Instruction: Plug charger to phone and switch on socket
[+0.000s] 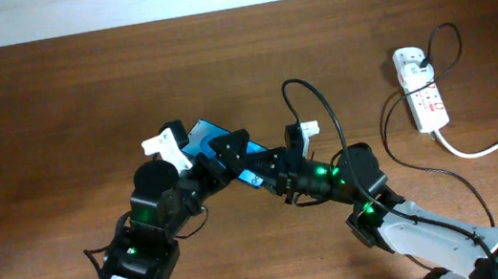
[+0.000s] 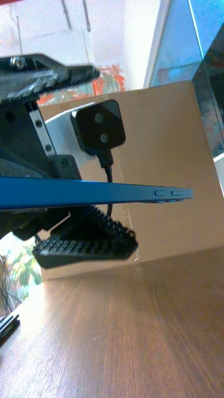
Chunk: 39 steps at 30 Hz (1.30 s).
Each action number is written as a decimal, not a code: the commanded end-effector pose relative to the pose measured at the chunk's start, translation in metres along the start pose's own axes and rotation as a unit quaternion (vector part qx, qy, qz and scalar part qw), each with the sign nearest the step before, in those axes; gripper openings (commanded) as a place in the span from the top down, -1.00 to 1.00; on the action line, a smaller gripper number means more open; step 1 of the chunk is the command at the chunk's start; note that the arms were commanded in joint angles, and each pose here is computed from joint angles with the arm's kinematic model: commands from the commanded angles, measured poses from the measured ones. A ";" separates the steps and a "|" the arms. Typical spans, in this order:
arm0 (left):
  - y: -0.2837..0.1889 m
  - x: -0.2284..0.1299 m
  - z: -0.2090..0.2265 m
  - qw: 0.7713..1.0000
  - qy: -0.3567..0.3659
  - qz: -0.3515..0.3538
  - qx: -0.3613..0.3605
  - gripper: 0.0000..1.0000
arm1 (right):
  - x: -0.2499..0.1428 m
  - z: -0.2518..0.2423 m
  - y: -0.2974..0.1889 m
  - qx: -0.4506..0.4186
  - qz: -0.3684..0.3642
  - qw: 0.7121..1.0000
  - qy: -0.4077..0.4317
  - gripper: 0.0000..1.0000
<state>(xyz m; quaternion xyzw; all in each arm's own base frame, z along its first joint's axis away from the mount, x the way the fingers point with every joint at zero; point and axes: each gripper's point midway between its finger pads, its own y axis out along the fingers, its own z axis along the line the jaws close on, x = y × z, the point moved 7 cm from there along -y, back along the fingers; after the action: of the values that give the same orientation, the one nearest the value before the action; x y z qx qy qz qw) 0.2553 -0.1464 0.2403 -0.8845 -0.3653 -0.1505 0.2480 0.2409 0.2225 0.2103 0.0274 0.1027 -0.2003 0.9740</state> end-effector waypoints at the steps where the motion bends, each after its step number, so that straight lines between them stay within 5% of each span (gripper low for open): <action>1: 0.000 0.007 0.001 0.999 -0.006 -0.030 0.014 -0.86 | -0.003 0.006 0.001 0.006 0.004 1.000 0.007 0.92; 3: 0.000 0.008 0.002 0.999 -0.007 -0.037 0.019 -0.20 | -0.003 0.005 0.001 0.006 0.006 1.000 0.008 0.91; 5: -0.001 0.010 0.003 0.999 -0.007 -0.046 0.024 -0.07 | -0.003 0.006 0.001 0.006 0.006 1.000 0.007 0.91; 7: -0.002 0.012 0.007 0.997 -0.039 -0.054 0.033 0.44 | -0.004 0.005 0.001 0.005 0.009 1.000 0.008 0.91; 12: -0.007 0.023 0.027 0.979 -0.175 -0.075 0.066 1.00 | -0.003 0.005 0.001 0.004 0.009 1.000 0.008 0.91; 19: -0.007 0.020 0.028 0.977 -0.189 -0.066 0.068 1.00 | -0.002 -0.017 0.000 -0.055 0.010 0.998 0.019 0.78; 22: -0.006 0.018 0.026 0.978 -0.190 -0.054 0.061 1.00 | -0.002 -0.017 0.000 -0.055 0.009 0.998 0.020 0.18; 26: -0.015 0.035 0.041 0.982 -0.167 -0.056 0.066 1.00 | -0.001 -0.019 0.000 -0.060 0.008 0.998 0.014 -0.08; 28: -0.024 0.046 0.047 0.993 -0.105 -0.027 0.044 1.00 | 0.008 -0.038 -0.003 -0.109 -0.020 0.991 -0.079 -0.20; 32: -0.039 0.028 0.061 0.995 -0.050 0.089 0.015 1.00 | 0.026 -0.064 -0.014 -0.210 -0.048 0.914 -0.344 -0.38; 37: -0.044 0.009 0.070 0.989 -0.022 0.143 0.025 1.00 | 0.040 -0.030 -0.041 -0.284 -0.051 0.845 -0.450 -0.39; 39: -0.044 0.009 0.070 0.989 -0.023 0.143 0.026 1.00 | 0.042 0.012 -0.070 -0.389 -0.078 0.776 -0.489 -0.43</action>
<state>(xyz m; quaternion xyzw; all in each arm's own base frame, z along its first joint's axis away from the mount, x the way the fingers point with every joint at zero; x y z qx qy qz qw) 0.2358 -0.0742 0.1938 -0.9189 -0.2574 -0.0574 0.2934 0.2415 0.1562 0.1667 -0.4182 -0.2191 -0.1745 0.8641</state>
